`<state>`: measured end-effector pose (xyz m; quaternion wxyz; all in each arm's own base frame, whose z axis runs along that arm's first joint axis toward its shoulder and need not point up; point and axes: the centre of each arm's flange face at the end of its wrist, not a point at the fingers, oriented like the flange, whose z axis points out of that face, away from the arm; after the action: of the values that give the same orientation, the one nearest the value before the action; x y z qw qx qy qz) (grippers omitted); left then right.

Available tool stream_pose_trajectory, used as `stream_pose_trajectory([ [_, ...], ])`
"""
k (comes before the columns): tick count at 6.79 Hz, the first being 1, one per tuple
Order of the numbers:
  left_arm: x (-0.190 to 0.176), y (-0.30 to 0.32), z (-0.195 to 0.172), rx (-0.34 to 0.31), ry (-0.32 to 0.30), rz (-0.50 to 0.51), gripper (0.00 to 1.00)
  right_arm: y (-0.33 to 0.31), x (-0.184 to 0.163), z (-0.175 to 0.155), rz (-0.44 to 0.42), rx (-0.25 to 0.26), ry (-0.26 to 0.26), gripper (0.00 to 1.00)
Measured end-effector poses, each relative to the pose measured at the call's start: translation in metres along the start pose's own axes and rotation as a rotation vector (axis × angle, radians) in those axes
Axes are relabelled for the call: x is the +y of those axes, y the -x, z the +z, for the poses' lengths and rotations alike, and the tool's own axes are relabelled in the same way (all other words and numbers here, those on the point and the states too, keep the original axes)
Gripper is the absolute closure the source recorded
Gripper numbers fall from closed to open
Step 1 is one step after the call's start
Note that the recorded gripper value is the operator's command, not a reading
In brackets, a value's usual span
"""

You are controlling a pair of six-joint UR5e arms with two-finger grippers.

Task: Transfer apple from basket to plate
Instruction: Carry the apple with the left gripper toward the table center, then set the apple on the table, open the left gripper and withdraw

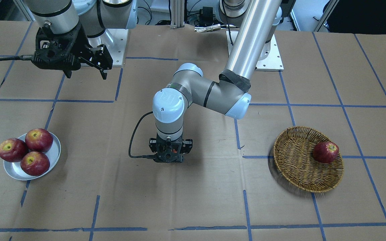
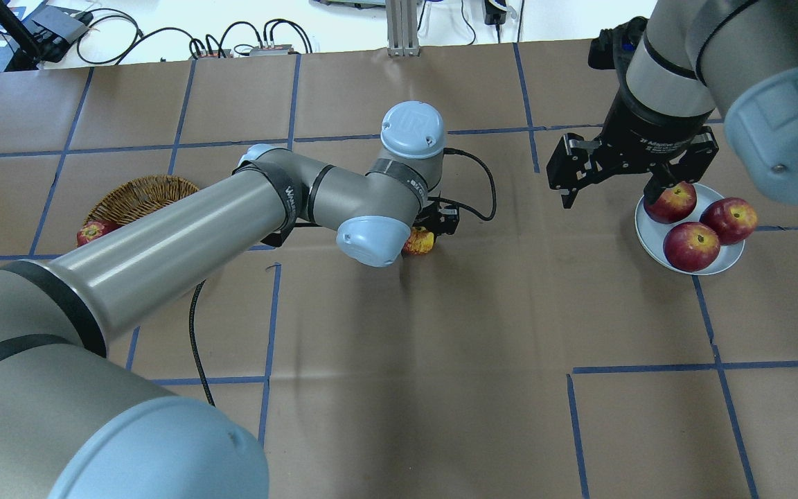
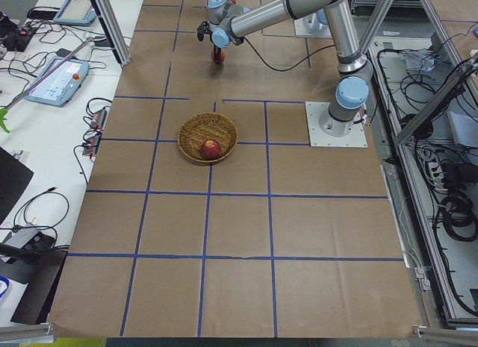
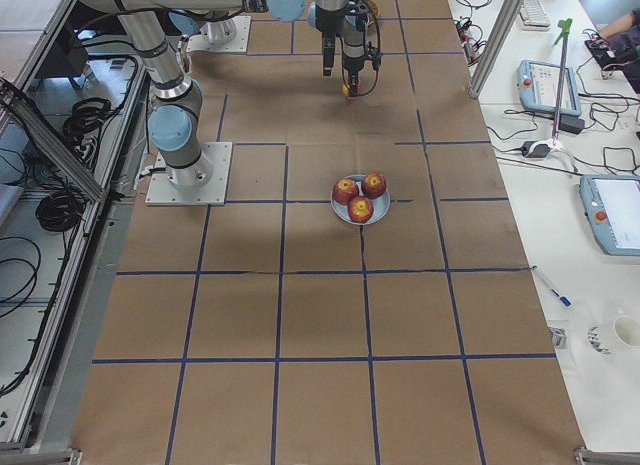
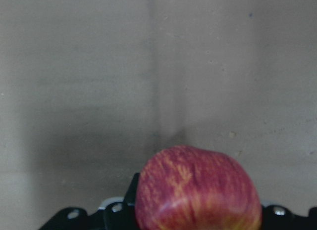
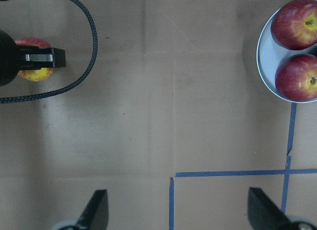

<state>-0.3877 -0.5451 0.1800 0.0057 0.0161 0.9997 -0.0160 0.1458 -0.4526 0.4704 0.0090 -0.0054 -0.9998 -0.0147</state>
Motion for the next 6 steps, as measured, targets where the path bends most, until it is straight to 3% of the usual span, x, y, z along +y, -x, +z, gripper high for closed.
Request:
stream_pose_trajectory([
  [1, 0.001, 0.0, 0.002, -0.001, 0.003, 0.0, 0.1, 0.0, 0.0, 0.0, 0.0, 0.0, 0.0, 0.0],
  [2, 0.001, 0.0, 0.002, -0.001, 0.005, -0.001, 0.02, 0.0, 0.0, 0.0, 0.0, 0.0, 0.0, 0.0],
  [6, -0.004, 0.0, -0.024, 0.003, -0.012, -0.005, 0.01, 0.0, 0.0, -0.001, -0.001, 0.0, -0.001, 0.0],
])
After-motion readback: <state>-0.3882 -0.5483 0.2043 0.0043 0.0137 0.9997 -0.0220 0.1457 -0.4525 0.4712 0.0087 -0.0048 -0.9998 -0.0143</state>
